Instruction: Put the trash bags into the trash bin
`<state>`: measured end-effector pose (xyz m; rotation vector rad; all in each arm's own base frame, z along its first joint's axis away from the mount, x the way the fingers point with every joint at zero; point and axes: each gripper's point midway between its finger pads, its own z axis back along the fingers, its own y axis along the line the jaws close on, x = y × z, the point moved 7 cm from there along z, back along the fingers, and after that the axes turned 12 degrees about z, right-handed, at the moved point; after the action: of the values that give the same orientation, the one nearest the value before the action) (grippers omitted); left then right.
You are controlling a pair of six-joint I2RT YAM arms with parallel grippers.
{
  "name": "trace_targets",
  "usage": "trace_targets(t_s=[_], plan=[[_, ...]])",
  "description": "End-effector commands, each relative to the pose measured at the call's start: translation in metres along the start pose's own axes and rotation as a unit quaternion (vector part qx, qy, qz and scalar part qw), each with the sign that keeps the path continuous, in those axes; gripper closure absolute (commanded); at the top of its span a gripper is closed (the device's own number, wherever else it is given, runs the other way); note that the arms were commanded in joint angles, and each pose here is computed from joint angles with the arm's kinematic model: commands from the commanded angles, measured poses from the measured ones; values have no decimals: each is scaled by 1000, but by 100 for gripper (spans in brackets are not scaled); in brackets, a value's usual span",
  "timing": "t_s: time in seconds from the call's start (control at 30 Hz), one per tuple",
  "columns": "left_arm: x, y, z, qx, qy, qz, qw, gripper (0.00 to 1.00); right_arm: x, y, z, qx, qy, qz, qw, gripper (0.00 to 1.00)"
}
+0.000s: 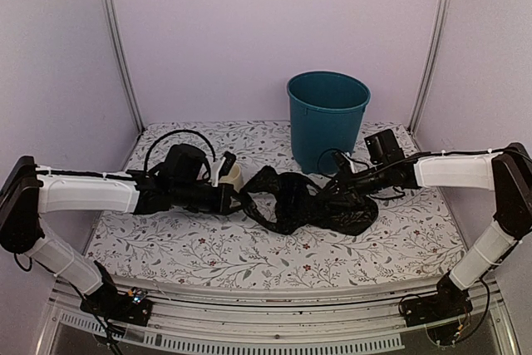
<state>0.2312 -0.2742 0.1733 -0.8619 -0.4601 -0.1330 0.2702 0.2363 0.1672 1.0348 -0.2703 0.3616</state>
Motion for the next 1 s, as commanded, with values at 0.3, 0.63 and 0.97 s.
trace_targets(t_s=[0.3, 0.63, 0.97], plan=[[37, -50, 36, -15, -55, -34, 998, 100, 47, 91, 58, -162, -83, 133, 974, 98], [96, -155, 157, -64, -216, -94, 970, 100, 77, 228, 108, -173, -188, 255, 933, 98], [16, -102, 120, -32, -74, -70, 994, 100, 24, 169, 83, -224, -88, 212, 947, 98]])
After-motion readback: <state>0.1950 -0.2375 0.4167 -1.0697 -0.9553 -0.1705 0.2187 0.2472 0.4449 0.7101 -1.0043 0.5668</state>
